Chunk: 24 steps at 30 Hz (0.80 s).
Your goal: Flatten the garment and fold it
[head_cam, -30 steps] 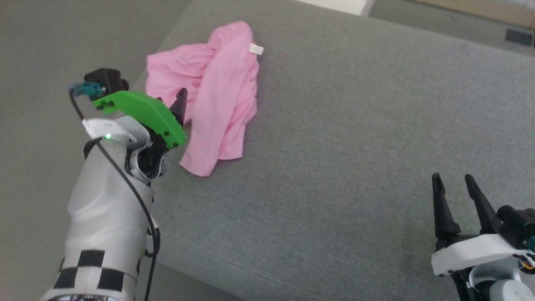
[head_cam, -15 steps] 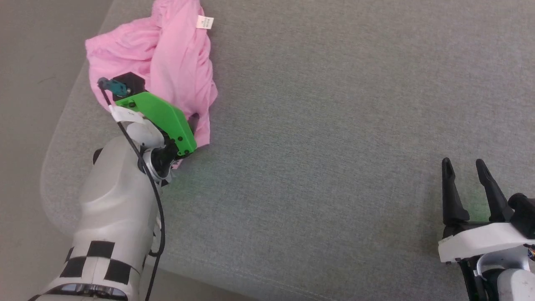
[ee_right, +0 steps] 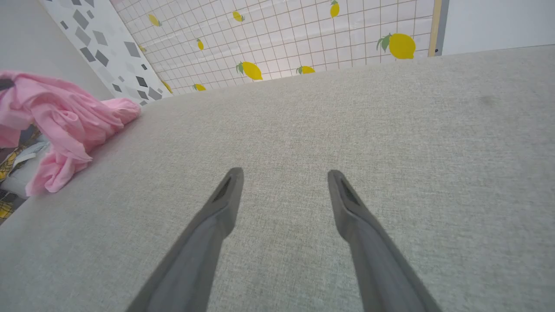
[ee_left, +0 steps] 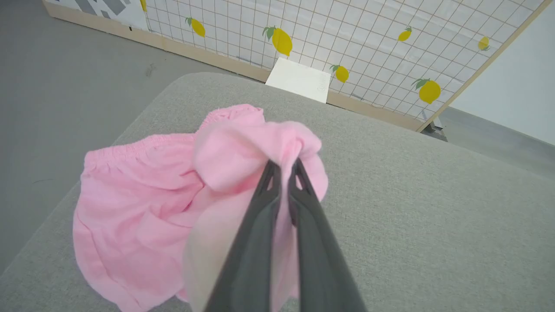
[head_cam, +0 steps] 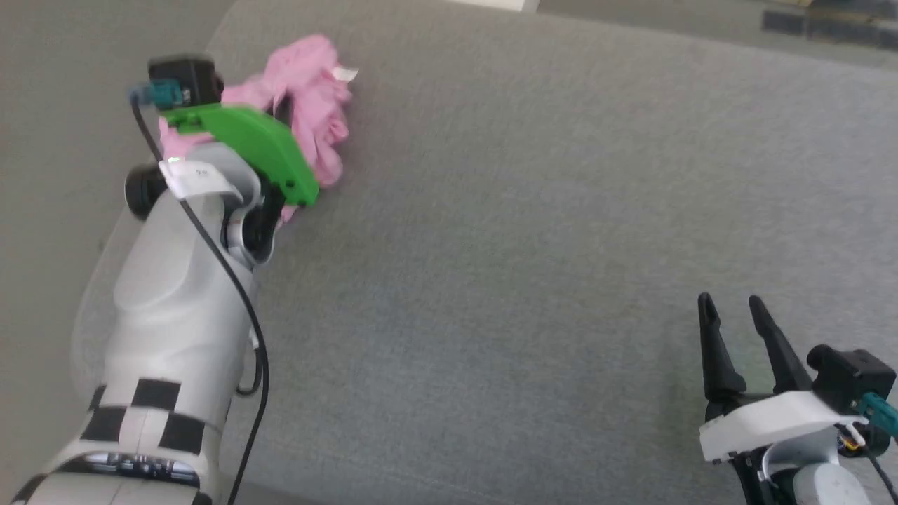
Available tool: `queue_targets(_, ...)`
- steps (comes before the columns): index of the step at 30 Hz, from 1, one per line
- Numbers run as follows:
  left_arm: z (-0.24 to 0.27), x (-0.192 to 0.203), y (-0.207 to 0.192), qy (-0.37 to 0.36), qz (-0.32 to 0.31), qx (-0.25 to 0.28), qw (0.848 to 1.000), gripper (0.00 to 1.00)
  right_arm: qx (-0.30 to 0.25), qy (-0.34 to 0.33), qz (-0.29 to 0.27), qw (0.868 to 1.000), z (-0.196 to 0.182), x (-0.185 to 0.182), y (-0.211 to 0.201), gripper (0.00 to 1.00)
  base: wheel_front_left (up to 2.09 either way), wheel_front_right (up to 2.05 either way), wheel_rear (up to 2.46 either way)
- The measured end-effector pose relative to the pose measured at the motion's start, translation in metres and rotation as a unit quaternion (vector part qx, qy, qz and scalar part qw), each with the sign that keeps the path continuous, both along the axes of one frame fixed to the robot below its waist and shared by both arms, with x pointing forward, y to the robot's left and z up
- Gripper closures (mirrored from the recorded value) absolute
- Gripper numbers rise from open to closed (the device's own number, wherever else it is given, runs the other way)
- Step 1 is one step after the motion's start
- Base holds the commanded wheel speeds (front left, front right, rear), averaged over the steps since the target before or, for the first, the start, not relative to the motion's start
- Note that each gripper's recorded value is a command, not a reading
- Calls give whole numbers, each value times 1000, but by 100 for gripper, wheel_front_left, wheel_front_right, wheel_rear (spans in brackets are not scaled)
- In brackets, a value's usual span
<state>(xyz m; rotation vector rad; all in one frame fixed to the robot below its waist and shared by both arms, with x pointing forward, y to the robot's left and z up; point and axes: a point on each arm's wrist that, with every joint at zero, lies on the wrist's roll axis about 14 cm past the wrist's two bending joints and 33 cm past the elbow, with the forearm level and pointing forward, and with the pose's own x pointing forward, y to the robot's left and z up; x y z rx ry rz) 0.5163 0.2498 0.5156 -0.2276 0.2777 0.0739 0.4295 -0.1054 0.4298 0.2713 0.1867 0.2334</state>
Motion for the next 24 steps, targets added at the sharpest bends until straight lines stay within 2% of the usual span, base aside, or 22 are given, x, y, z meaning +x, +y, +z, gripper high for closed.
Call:
queue_targets(3,48,11,-28,-66,-43,6,997,100,4,-8,-15,1000,7,-8,-10,0,0,0,0)
queue_targets(6,83,16,-73,-114,-102,2,988,100,6,-18,-39,999,14,-16,-25,0,0,0,0)
queue_targets(9,102,14,-133,-132,-179,-2,975,100,5,-25,-71,997,20,-26,-47,0,0,0,0)
queue_targets(12,103,3,-190,-121,-256,-1,959,100,2,-33,-100,994,24,-35,-67,0,0,0,0)
queue_targets(14,90,-10,-221,-97,-298,-10,950,100,0,-35,-115,993,26,-41,-77,0,0,0,0)
queue_targets(18,26,-53,-272,-1,-379,-16,925,100,-4,-39,-142,989,29,-52,-95,0,0,0,0)
queue_targets(20,-7,-83,-292,55,-415,-33,907,100,-5,-39,-151,988,28,-56,-101,0,0,0,0)
queue_targets(24,-74,-153,-319,186,-476,-46,858,100,-7,-40,-164,986,29,-61,-110,0,0,0,0)
